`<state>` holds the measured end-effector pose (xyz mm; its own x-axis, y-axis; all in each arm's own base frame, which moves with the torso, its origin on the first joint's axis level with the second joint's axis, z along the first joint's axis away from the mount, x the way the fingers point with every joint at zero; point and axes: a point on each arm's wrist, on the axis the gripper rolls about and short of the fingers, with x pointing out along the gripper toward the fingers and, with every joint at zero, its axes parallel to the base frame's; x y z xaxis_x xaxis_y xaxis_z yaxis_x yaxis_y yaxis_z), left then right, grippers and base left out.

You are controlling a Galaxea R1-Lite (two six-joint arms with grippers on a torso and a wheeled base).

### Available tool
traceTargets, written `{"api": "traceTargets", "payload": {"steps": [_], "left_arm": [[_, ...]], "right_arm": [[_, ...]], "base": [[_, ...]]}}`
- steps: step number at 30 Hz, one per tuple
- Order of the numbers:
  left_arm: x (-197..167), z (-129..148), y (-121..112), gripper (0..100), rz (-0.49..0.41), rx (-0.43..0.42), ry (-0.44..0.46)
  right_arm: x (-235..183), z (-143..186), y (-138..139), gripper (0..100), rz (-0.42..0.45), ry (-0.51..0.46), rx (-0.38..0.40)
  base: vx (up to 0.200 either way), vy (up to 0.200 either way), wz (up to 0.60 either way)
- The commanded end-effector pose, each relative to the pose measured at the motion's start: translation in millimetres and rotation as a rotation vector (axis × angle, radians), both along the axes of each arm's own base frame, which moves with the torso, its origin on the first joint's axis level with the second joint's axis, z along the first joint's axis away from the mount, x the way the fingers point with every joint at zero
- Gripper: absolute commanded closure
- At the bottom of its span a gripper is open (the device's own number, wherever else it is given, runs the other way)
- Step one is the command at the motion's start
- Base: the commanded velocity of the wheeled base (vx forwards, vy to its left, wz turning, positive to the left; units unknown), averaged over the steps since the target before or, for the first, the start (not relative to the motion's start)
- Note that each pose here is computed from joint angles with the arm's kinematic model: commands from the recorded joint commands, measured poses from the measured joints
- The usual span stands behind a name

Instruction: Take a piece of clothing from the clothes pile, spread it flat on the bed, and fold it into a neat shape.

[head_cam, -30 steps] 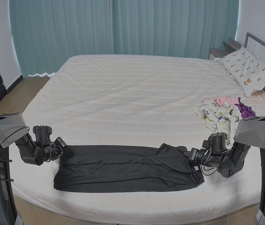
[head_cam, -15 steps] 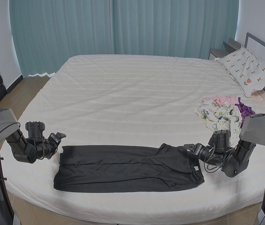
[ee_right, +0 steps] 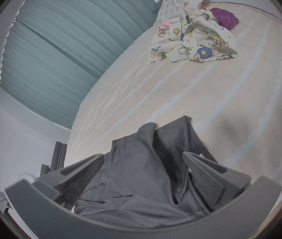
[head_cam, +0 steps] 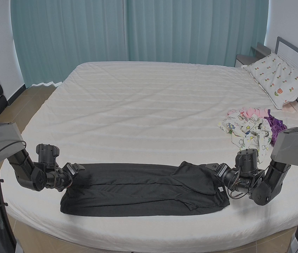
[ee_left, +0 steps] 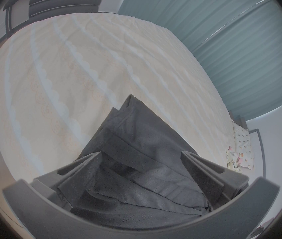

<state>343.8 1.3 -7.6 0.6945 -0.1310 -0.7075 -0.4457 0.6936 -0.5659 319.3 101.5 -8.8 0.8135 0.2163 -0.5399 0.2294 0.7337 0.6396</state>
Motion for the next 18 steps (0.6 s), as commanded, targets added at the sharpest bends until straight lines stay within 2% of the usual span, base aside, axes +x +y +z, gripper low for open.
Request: {"api": "traceTargets", "payload": {"steps": [1, 8, 13, 18], "left_arm": [[-2.3, -0.8, -9.9, 0, -0.004, 0.026, 0.006], [-1.9, -0.8, -15.3, 0, -0.009, 0.038, 0.000], [2.0, -15.3, -15.2, 0, 0.009, 0.066, 0.030], [6.3, -21.0, -20.4, 0, 0.020, 0.093, 0.001]], "right_arm": [[-7.0, 5.1, 5.9, 0, 0.018, -0.005, 0.002], [-8.7, 8.2, 11.7, 0, 0.027, -0.010, 0.016], [-10.7, 11.6, 16.9, 0, 0.044, -0.019, 0.019], [-13.1, 12.0, 24.1, 0, 0.067, -0.021, 0.022]], "base": [[0.000, 0.000, 0.00], [0.000, 0.000, 0.00], [0.000, 0.000, 0.00], [0.000, 0.000, 0.00]]}}
